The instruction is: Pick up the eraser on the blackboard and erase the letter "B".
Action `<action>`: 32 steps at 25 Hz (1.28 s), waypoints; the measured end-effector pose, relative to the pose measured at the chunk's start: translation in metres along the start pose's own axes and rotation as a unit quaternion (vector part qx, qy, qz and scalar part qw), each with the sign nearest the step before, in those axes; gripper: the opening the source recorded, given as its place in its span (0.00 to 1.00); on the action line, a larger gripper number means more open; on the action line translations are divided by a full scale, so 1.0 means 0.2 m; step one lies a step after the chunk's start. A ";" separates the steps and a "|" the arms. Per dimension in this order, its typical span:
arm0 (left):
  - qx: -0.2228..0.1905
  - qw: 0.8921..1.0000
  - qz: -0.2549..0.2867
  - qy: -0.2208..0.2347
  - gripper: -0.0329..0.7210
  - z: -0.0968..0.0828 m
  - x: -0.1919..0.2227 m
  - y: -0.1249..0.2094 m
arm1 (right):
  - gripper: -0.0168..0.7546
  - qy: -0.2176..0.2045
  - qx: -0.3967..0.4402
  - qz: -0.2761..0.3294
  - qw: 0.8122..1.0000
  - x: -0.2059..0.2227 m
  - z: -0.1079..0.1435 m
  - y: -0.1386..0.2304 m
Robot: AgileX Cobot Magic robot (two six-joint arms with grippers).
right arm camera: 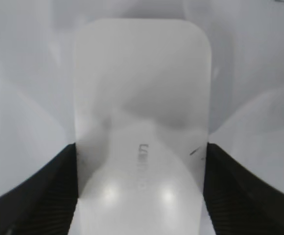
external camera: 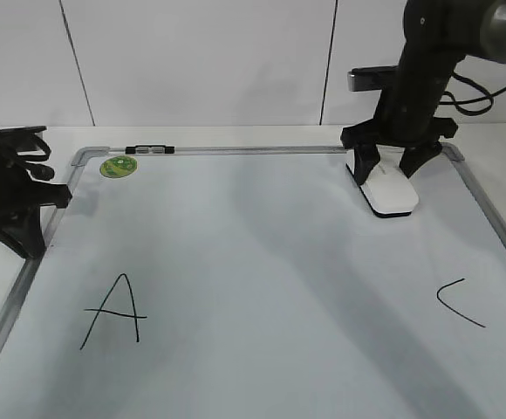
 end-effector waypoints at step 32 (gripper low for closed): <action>0.000 1.000 0.003 -0.001 0.08 0.00 0.00 0.00 | 0.74 0.003 -0.053 0.000 0.999 0.01 0.28 0.03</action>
Point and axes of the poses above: a point on each arm's last joint axis where the gripper is mounted, x pointing out along that axis toward the gripper, z along the wrist's bending axis when the last joint is at zero, y = z × x, the point moved 2 cm from there along x, pointing out along that axis toward the gripper, and after that the axes turned 3 degrees about x, right-handed, at the moved point
